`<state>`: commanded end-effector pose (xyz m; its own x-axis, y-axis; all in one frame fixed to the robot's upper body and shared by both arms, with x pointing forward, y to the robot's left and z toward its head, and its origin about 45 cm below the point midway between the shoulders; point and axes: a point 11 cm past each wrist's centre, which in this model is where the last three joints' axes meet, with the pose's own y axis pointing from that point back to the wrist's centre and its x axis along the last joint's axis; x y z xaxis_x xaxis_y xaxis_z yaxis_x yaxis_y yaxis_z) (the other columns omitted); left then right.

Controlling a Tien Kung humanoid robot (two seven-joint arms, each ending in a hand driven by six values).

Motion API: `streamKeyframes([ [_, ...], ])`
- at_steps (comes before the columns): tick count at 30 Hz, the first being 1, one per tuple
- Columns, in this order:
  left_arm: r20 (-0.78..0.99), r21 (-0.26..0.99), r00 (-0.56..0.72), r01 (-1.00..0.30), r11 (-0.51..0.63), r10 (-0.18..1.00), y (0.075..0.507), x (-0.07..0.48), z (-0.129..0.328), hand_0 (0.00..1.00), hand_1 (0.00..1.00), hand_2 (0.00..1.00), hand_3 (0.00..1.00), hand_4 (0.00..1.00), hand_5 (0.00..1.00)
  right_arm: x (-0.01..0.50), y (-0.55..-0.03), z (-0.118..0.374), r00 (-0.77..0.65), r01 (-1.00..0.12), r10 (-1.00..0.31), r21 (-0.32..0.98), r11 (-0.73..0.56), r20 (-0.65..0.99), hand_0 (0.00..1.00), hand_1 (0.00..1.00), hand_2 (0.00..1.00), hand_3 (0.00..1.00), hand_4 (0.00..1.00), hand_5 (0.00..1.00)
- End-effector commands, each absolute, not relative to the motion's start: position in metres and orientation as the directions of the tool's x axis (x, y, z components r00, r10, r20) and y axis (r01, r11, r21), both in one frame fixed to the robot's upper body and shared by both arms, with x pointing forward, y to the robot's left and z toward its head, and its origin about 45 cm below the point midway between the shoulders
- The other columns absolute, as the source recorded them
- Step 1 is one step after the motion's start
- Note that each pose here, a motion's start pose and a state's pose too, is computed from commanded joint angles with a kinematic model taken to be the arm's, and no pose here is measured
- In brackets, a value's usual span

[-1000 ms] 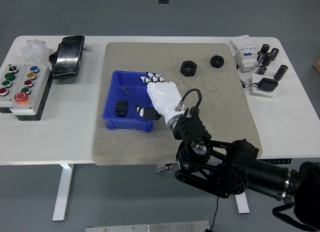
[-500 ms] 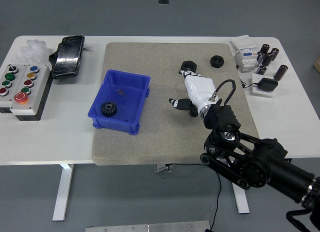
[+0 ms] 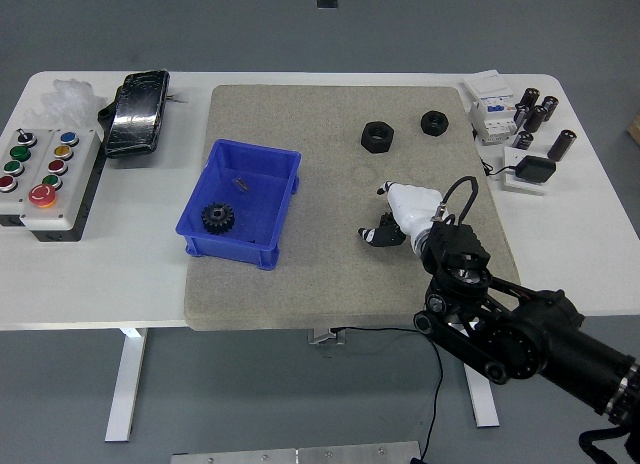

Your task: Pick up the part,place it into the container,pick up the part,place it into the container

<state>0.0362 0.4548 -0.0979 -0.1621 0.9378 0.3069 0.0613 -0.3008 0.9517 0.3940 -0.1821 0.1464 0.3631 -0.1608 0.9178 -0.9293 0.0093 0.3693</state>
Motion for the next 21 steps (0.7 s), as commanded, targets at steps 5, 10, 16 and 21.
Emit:
streamKeyframes([
  [5,0.306,0.952,-0.162,0.063,-0.300,0.938,0.454,0.035,-0.098,0.667,0.562,0.419,0.643,0.657,0.406,0.395,-0.187,0.145,0.374,-0.924,-0.150,0.381,0.019,0.915,0.295,0.519,0.536,0.626,0.301,0.299],
  [10,0.306,0.952,-0.162,0.061,-0.300,0.938,0.454,0.036,-0.098,0.666,0.562,0.419,0.643,0.658,0.404,0.395,-0.187,0.143,0.389,-0.918,-0.144,0.395,0.018,0.910,0.274,0.463,0.404,0.562,0.052,0.164],
  [16,0.306,0.952,-0.163,0.057,-0.301,0.938,0.455,0.037,-0.098,0.666,0.562,0.418,0.644,0.657,0.406,0.395,-0.188,0.145,0.380,-0.922,-0.135,0.386,0.017,0.915,0.249,0.432,0.310,0.483,0.013,0.065],
  [21,0.306,0.952,-0.163,0.056,-0.301,0.938,0.455,0.037,-0.098,0.666,0.561,0.418,0.645,0.656,0.406,0.400,-0.181,0.161,0.321,-0.946,-0.129,0.323,-0.008,0.938,0.238,0.416,0.288,0.440,0.002,0.050],
])
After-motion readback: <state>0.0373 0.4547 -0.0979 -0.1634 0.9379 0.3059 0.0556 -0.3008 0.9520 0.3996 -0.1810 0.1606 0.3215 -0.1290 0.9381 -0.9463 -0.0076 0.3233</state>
